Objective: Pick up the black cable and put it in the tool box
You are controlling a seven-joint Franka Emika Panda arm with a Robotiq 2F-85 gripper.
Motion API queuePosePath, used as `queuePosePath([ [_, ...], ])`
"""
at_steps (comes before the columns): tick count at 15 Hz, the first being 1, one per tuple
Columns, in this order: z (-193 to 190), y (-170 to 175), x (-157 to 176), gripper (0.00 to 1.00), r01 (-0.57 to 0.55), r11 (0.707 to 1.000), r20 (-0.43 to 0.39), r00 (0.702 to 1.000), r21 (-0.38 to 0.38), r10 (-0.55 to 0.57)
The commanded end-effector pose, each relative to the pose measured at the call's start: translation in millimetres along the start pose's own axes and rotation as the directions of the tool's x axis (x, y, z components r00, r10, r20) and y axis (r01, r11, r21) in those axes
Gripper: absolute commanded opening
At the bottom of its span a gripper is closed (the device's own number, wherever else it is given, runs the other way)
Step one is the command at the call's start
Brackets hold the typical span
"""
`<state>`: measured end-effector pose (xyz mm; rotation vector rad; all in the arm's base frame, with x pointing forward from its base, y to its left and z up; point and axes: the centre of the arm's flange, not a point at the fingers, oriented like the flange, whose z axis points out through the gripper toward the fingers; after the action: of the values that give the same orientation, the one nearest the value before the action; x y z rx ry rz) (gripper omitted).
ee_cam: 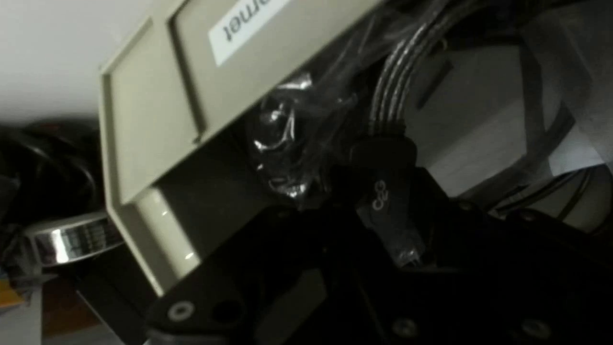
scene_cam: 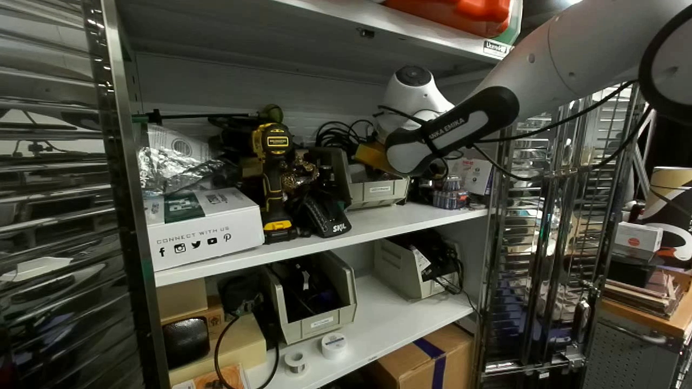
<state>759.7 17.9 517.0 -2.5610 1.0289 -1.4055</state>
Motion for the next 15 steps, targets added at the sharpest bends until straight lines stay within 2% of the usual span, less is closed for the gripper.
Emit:
queuePosePath([
  [1,-1.2,-15.2,16.2,0.66,-0.008,1.0,0.007,1.0,0.012,0.007],
  [4,-25.2,-10.5,19.0,0.9,-0.02,0.999,-0.002,1.0,0.032,0.02],
  [6,-41.8,-8.8,22.1,1.0,-0.015,0.999,0.01,1.0,0.038,0.014],
  [8,-55.3,-6.9,24.1,1.0,-0.007,1.0,0.06,0.998,0.023,0.005],
  [11,-73.6,5.1,17.8,1.0,0.054,0.998,0.187,0.981,-0.041,-0.046],
  [15,-100.9,41.2,-3.5,1.0,0.194,0.973,0.339,0.93,-0.128,-0.141],
])
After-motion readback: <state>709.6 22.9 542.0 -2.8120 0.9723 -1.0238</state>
